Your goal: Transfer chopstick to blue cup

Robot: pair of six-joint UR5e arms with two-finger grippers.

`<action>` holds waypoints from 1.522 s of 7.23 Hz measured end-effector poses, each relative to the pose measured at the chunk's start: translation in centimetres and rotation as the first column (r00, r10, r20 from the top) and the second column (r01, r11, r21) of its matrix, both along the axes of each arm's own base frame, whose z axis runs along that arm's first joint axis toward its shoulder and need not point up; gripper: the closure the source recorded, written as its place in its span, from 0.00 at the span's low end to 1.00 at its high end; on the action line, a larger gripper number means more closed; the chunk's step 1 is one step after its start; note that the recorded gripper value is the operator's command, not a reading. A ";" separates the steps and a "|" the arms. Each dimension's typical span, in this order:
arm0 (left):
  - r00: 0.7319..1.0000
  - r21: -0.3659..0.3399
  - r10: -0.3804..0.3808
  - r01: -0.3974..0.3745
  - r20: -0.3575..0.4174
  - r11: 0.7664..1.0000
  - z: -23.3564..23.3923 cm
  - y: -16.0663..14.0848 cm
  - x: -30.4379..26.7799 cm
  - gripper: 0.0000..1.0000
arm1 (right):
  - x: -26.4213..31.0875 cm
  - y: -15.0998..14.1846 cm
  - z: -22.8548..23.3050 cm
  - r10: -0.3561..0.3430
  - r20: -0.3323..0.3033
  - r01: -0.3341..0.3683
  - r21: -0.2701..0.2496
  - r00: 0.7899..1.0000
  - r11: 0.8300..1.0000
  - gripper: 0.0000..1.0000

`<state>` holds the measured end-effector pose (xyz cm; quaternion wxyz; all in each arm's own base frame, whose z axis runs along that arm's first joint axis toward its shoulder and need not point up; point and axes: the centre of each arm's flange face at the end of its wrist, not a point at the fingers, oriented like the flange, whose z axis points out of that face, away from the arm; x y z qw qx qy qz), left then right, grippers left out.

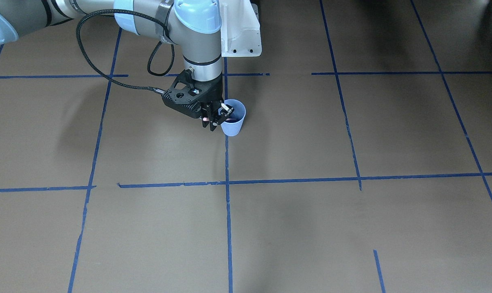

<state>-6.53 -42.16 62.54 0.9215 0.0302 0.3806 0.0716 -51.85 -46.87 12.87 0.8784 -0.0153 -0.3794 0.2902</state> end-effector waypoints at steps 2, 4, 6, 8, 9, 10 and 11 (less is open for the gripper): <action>1.000 0.000 0.001 -0.001 -0.001 1.000 0.0 0.0 0.0 0.00 | 0.1 0.1 -0.2 -0.012 0.001 0.012 0.014 1.000 1.000 0.00; 1.000 0.000 0.001 -0.001 0.000 1.000 0.0 0.0 0.0 0.00 | 1.7 -1.0 -0.7 -0.060 0.011 0.059 0.043 0.998 0.997 0.00; 1.000 0.000 0.000 0.000 0.001 1.000 0.0 0.0 0.0 0.00 | 6.0 -4.2 0.6 -0.151 0.028 0.149 0.061 0.988 0.987 0.00; 1.000 -0.018 0.000 0.001 0.005 1.000 0.6 0.1 0.0 0.00 | 12.2 -8.3 4.5 -0.261 0.020 0.257 0.106 0.965 0.960 0.00; 1.000 -0.039 -0.003 0.003 0.006 0.999 1.2 0.3 0.0 0.00 | 16.4 -10.5 7.3 -0.317 0.015 0.312 0.134 0.948 0.940 0.00; 1.000 -0.063 -0.015 0.015 0.007 0.998 1.6 0.3 0.0 0.00 | 20.7 -12.4 10.6 -0.370 0.000 0.365 0.170 0.929 0.915 0.00; 0.999 -0.082 -0.031 0.032 0.008 0.996 1.6 0.3 0.0 0.00 | 25.0 -13.8 14.2 -0.421 -0.030 0.417 0.211 0.907 0.884 0.00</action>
